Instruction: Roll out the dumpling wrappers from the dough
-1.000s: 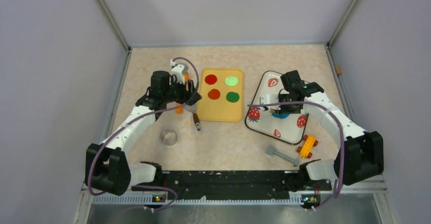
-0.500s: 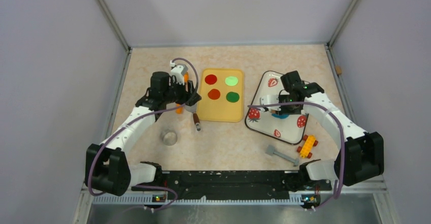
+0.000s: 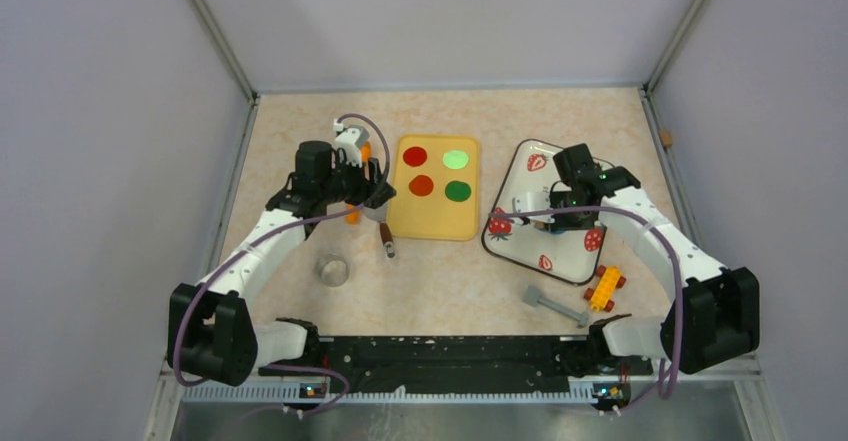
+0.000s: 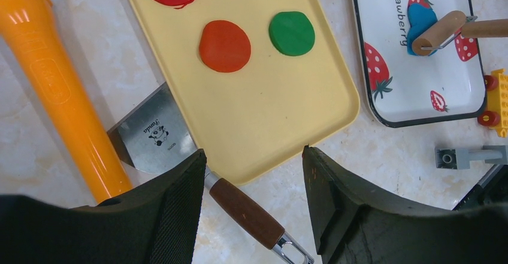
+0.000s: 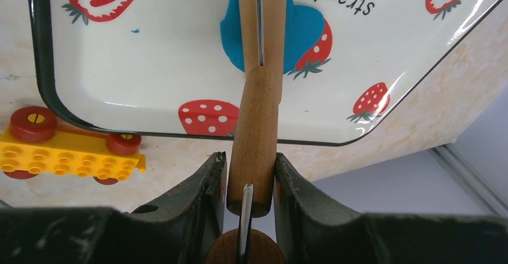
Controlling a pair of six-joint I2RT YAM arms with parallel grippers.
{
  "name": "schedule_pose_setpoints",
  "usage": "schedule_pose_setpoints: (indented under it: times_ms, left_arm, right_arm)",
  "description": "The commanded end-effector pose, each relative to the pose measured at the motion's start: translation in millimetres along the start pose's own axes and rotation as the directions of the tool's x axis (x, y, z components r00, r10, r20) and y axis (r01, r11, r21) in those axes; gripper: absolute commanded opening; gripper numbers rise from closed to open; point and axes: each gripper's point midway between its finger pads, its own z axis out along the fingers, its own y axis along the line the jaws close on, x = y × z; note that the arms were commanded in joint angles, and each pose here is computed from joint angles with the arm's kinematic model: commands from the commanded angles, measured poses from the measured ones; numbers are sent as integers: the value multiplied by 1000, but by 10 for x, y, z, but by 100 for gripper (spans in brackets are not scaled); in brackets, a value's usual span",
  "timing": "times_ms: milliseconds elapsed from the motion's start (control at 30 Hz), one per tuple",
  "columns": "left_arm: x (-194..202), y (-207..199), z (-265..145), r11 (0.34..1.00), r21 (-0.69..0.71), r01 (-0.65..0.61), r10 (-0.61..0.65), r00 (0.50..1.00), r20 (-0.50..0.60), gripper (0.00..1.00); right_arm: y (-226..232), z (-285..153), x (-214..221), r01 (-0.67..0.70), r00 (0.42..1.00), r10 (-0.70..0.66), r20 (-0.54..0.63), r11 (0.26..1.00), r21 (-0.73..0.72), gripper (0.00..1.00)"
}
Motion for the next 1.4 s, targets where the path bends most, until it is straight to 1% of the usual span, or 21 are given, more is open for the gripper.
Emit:
schedule_pose_setpoints:
  times_ms: [0,300,533,1367]
  left_arm:
    - [-153,-55,-60,1000,19,-17,16,998,67,64]
    - [-152,-51,-64,1000,18,-15,13,998,69,64]
    - [-140,-44,-72,1000,18,-11,10,998,69,64]
    - [-117,-30,-75,1000,18,3,-4,998,70,65]
  right_arm:
    - [1349,-83,208,-29,997,-16,-79,845,-534,0]
    - [1324,-42,188,-49,996,0,-92,843,-536,0]
    - [1414,-123,186,-26,996,-28,-86,822,-569,0]
    - [1542,-206,208,-45,994,-27,-108,790,-611,0]
